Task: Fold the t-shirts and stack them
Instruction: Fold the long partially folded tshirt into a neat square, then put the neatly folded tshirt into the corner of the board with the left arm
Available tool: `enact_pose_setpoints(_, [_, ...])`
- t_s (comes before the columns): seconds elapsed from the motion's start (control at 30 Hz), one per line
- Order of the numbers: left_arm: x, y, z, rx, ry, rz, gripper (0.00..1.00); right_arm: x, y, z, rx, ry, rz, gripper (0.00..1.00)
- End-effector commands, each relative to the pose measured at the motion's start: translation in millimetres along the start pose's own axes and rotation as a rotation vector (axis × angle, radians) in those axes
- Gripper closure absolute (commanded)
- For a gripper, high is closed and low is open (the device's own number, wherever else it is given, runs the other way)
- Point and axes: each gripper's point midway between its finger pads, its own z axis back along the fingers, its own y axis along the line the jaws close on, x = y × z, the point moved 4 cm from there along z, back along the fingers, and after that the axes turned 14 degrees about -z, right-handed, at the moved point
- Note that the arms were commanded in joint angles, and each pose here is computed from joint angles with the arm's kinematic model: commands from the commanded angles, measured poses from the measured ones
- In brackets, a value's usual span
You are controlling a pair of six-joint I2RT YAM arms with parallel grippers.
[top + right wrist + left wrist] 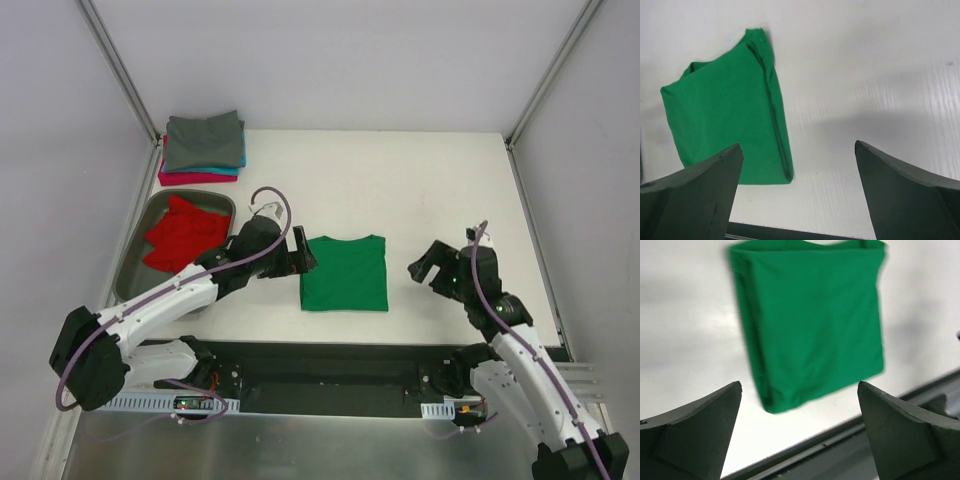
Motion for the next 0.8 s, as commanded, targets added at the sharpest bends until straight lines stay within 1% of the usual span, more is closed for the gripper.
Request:
enact_pose_setpoints(0.0, [7, 41, -18, 0.164, 0.05, 0.008, 0.02, -13, -9, 2, 0.064, -0.044, -0.132, 0.04])
enact_pose_setpoints(0.07, [5, 40, -33, 0.123, 0.121, 0.024, 0.09, -22, -10, 4, 0.109, -0.018, -0.143, 0.04])
enact_pose_setpoints(0.13, [6, 38, -44, 0.106, 0.148, 0.023, 0.12, -23, -11, 7, 0.136, -0.034, -0.142, 0.04])
enact_pose_setpoints(0.2, [7, 40, -53, 0.123, 0.166, 0.023, 0.12, -26, -7, 10, 0.175, -0.021, -0.149, 0.04])
enact_pose_setpoints(0.27, [5, 45, -62, 0.159, 0.181, 0.028, 0.12, -31, 1, 12, 0.229, 0.02, -0.155, 0.04])
enact_pose_setpoints(0.33, [1, 51, -71, 0.19, 0.203, 0.031, 0.15, -33, 5, 13, 0.257, 0.044, -0.152, 0.04])
enact_pose_setpoints(0.53, [-10, 58, -88, 0.22, 0.267, 0.056, 0.21, -39, 7, 10, 0.253, 0.105, -0.134, 0.04])
enact_pose_setpoints(0.7, [-18, 64, -92, 0.25, 0.284, 0.075, 0.21, -42, 7, 10, 0.265, 0.119, -0.117, 0.04])
enact_pose_setpoints(0.77, [-20, 64, -93, 0.246, 0.294, 0.08, 0.21, -39, 7, 11, 0.263, 0.099, -0.108, 0.04])
